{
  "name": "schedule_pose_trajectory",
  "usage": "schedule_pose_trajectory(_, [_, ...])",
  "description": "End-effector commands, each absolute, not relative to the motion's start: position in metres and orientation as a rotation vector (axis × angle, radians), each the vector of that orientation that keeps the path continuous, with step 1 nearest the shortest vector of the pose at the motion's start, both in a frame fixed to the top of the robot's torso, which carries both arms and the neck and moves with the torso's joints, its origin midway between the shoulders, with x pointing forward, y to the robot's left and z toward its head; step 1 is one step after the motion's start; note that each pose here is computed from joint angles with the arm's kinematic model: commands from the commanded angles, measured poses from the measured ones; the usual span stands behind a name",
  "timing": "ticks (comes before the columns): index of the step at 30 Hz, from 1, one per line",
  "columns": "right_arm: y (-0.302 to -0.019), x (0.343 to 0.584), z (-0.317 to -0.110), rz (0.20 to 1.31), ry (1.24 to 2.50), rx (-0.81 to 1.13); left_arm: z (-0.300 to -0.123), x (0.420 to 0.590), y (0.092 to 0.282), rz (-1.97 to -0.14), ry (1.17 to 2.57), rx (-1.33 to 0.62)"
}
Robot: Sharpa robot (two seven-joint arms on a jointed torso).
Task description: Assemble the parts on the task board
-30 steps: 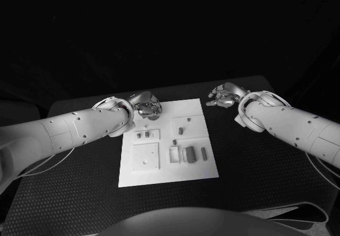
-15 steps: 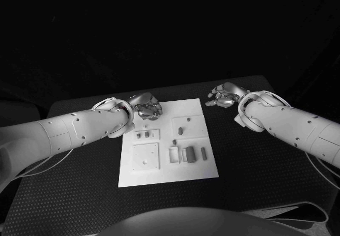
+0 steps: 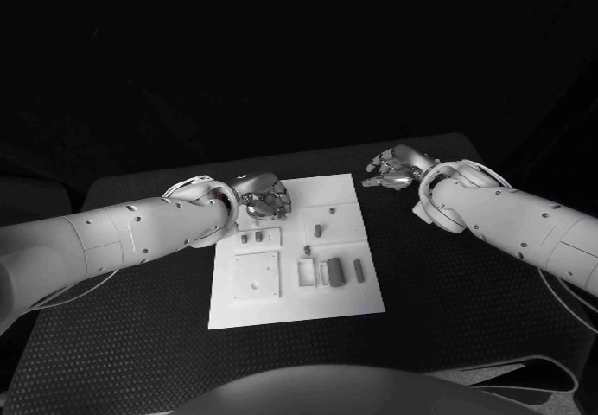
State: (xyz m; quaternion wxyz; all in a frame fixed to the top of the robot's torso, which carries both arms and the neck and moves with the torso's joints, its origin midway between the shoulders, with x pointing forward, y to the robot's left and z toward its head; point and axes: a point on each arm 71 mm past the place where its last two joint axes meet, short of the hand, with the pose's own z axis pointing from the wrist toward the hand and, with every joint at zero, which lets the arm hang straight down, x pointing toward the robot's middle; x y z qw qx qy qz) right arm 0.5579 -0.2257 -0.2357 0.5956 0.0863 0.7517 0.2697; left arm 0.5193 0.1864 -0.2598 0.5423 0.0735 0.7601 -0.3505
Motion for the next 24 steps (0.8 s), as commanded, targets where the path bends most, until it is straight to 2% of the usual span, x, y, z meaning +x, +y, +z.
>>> schedule_pose_trajectory(1, [-0.225, 0.558, -0.236, 0.624, 1.748, 0.186, -0.262, 0.510, 0.177, -0.834, 1.799, 0.373])
schedule_pose_trajectory(14, [-0.227, 0.558, -0.236, 0.621, 1.750, 0.187, -0.260, 0.492, 0.160, -0.885, 1.695, 0.540])
schedule_pose_trajectory(24, [-0.226, 0.558, -0.237, 0.622, 1.751, 0.186, -0.264, 0.482, 0.137, -0.885, 1.718, 0.656])
